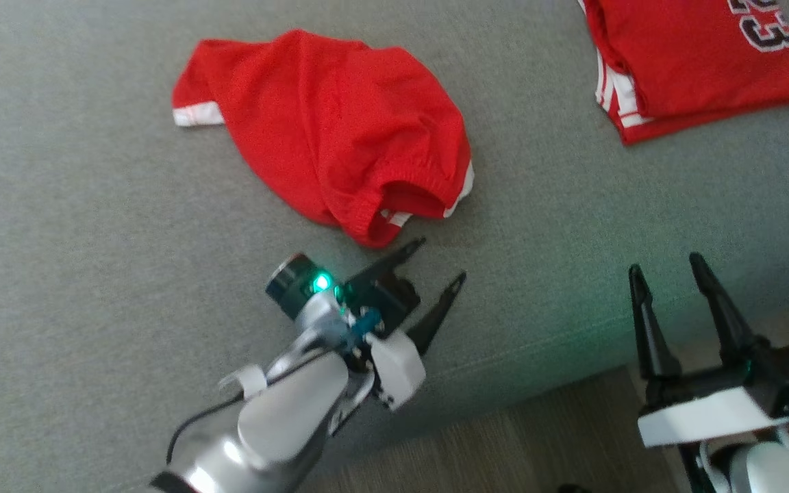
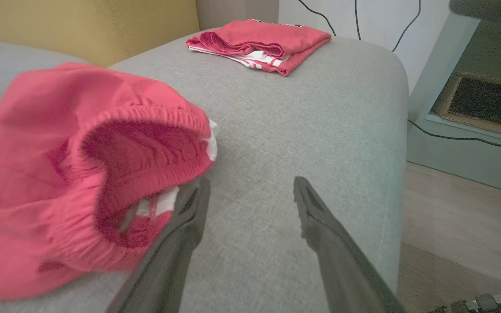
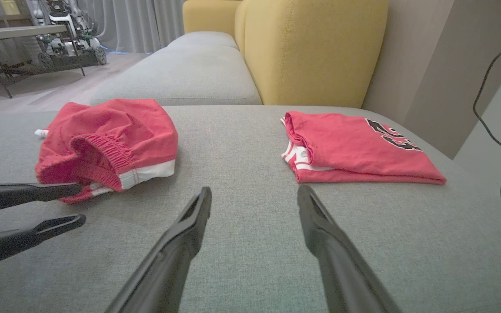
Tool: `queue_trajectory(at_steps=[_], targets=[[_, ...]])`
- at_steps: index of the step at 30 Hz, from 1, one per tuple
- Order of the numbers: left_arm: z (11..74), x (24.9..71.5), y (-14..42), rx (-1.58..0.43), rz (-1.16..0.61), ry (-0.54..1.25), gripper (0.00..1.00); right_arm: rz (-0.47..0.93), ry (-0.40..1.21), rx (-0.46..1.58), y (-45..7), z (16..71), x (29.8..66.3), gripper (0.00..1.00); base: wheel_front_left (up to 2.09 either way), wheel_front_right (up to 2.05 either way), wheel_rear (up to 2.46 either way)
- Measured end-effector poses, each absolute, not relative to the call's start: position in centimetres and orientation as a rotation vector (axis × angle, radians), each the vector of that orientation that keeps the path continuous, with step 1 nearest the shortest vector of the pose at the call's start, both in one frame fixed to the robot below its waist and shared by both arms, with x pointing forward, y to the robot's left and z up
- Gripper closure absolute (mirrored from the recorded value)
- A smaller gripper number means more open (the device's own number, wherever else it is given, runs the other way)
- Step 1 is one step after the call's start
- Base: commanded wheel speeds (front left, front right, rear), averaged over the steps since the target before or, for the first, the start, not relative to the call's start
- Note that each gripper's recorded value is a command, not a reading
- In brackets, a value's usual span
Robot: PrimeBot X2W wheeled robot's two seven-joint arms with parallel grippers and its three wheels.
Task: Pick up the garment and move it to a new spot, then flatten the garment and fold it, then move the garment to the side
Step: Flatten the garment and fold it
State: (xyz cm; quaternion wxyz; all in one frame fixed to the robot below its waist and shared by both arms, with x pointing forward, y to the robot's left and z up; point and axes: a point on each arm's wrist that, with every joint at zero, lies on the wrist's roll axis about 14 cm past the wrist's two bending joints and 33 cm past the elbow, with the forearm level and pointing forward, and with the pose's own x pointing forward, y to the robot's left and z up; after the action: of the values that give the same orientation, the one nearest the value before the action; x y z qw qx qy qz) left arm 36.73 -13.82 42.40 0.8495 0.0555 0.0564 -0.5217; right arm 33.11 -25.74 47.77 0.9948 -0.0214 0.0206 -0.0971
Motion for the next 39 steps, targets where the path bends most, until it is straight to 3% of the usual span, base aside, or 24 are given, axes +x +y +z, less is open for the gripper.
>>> queue_trajectory(at_steps=[18, 20, 21, 22, 28, 39], targets=[[40.6, 41.1, -16.1, 0.098, -1.084, 0.153, 0.0, -0.221, 0.064, -0.049, -27.0, 46.7, 35.9, 0.0, 0.0, 0.0, 0.0], [40.6, 41.1, -16.3, 0.105, -1.092, 0.147, 0.54, -0.224, 0.065, -0.05, -27.2, 46.7, 36.0, 0.0, 0.0, 0.0, 0.0], [40.5, 41.1, -16.4, 0.103, -1.093, 0.15, 0.95, -0.225, 0.068, -0.05, -27.2, 46.6, 36.0, 0.0, 0.0, 0.0, 0.0], [40.4, 41.2, -16.4, 0.108, -1.095, 0.153, 1.0, -0.226, 0.07, -0.051, -27.2, 46.5, 36.0, 0.0, 0.0, 0.0, 0.0], [41.6, 41.0, -16.7, 0.101, -1.119, 0.131, 1.0, -0.235, 0.056, -0.034, -27.4, 46.9, 35.8, 0.0, 0.0, 0.0, 0.0], [57.3, 44.5, -18.1, 0.082, -1.184, -0.233, 1.0, -0.215, -0.049, 0.003, -26.7, 50.0, 35.1, 0.0, 0.0, 0.0, 0.0]])
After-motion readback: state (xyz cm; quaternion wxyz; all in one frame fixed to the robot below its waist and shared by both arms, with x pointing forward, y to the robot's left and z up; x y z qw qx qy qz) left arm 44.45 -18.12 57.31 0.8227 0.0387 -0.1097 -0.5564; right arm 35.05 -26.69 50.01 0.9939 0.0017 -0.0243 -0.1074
